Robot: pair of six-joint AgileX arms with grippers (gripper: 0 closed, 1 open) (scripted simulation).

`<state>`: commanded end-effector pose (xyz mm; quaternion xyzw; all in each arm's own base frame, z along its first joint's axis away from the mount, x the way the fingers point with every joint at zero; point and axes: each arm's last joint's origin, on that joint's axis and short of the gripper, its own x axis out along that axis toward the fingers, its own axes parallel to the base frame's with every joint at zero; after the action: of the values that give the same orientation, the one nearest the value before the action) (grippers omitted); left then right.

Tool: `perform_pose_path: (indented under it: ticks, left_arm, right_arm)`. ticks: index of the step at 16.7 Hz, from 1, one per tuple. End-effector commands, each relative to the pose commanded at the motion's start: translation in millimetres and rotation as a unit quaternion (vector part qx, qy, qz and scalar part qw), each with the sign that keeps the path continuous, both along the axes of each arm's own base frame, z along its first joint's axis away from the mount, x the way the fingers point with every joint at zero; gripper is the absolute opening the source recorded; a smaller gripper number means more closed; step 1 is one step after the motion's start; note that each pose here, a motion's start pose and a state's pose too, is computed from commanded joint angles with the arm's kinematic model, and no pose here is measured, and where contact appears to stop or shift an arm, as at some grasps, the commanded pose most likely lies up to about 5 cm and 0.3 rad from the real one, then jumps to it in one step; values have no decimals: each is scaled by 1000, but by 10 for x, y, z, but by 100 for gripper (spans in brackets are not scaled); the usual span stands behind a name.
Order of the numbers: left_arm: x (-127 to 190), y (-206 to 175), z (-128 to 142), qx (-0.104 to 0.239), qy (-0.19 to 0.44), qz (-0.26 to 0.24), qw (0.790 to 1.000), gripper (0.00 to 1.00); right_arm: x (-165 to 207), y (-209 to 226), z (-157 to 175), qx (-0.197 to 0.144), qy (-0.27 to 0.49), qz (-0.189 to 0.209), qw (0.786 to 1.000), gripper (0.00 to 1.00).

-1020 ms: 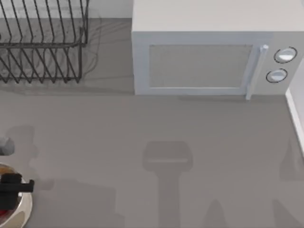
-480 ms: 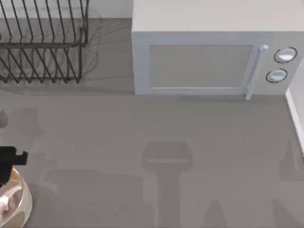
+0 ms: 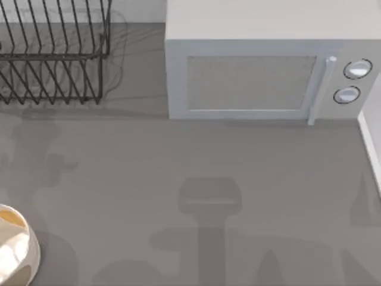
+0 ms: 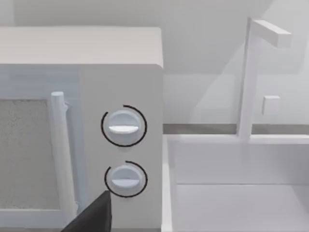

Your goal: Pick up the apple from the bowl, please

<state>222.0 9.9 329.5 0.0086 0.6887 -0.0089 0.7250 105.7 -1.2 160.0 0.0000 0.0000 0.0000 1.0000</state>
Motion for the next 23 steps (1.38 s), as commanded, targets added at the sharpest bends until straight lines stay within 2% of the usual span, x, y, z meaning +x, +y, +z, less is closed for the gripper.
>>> perform_pose_path:
  ticks: [2, 5, 10, 13, 15, 18, 21, 23]
  left_arm:
    - [-120, -5, 266, 0, -7, 0, 1000, 0]
    - [-236, -9, 455, 0, -15, 0, 1000, 0]
    - [-223, -5, 450, 1, -13, 1, 1000, 0]
    - [-22, -148, 379, -2, -5, 2, 1000, 0]
    - [203, -395, 265, -3, 4, 2, 1000, 0]
    - [492, -1019, 1, -3, 17, 2, 1000, 0]
    - [580, -1723, -309, -1, 24, 2, 1000, 0]
    - [577, -2051, -489, 0, 26, 2, 1000, 0]
  right_arm:
    - [0, 0, 0, 0, 0, 0, 1000, 100]
    - [0, 0, 0, 0, 0, 0, 1000, 100]
    - [0, 0, 0, 0, 0, 0, 1000, 100]
    - [0, 0, 0, 0, 0, 0, 1000, 100]
    - [0, 0, 0, 0, 0, 0, 1000, 100]
    - [0, 0, 0, 0, 0, 0, 1000, 100]
    - [0, 0, 0, 0, 0, 0, 1000, 100]
    - [0, 0, 0, 0, 0, 0, 1000, 100]
